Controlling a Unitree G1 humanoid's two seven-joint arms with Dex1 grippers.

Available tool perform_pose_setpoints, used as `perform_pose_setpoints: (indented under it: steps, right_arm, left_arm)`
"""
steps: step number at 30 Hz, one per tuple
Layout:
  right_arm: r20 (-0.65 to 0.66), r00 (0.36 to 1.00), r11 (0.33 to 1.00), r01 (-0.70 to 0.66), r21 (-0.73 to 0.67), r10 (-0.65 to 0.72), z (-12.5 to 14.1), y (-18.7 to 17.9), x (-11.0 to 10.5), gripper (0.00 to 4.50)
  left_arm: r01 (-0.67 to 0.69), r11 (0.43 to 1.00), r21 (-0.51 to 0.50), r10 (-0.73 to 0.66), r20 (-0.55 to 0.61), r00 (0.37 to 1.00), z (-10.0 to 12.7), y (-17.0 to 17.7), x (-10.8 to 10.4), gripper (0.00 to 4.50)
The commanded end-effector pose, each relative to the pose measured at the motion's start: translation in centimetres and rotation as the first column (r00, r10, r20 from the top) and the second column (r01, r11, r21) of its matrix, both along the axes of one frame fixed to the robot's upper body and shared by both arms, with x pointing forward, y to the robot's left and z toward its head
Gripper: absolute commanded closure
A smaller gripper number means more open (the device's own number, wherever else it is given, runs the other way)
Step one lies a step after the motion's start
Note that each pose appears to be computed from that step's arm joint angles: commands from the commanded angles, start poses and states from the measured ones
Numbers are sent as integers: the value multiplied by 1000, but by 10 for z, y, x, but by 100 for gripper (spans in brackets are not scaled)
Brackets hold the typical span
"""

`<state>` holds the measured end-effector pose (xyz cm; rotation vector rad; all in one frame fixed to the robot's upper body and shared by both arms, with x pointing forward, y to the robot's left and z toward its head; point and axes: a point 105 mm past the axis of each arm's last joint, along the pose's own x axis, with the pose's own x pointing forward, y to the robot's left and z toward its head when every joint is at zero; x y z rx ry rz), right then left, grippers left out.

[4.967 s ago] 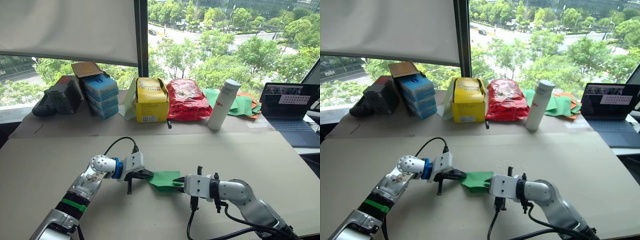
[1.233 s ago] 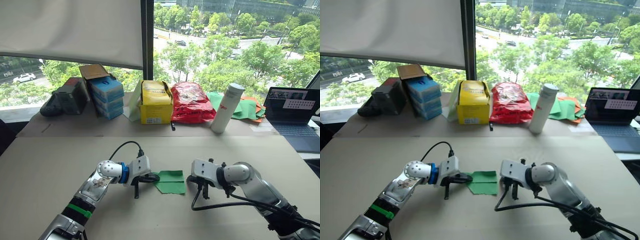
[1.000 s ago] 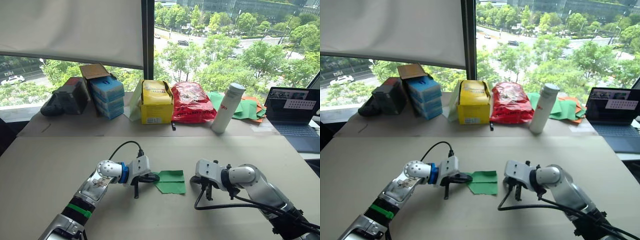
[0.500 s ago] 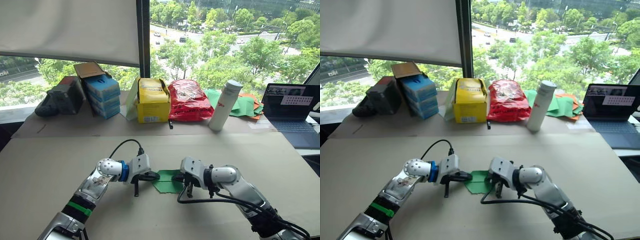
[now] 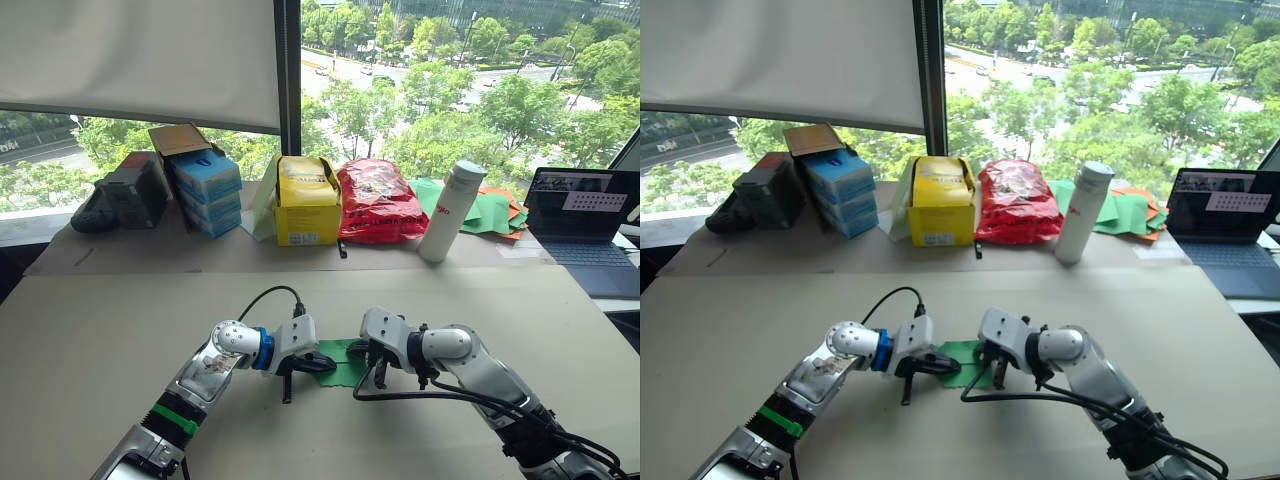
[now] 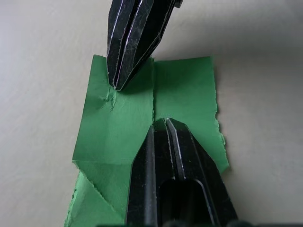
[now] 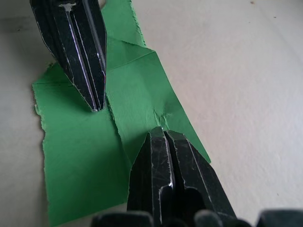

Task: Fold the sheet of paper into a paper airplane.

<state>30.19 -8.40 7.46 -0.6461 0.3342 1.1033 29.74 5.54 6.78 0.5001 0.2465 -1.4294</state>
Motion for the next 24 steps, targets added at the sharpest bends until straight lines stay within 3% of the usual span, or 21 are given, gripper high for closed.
perform_pose_setpoints:
  steps: [1,5,15,24]
  right_arm:
    - [-115,993,997,20,-78,-29,-30,-10,-12,447]
    - [-115,993,996,20,-87,-30,-30,-10,-14,447]
    - [-118,992,995,24,-96,-36,-33,-12,-15,447]
    - [-123,992,995,21,-93,-32,-33,-9,-17,447]
  left_arm:
    - [-10,997,71,9,19,1000,-11,3,4,450]
    - [-32,995,94,30,18,999,-14,10,7,450]
    - [-64,991,-119,63,-14,998,27,-2,11,450]
    - [-55,998,-16,55,-6,998,5,3,9,450]
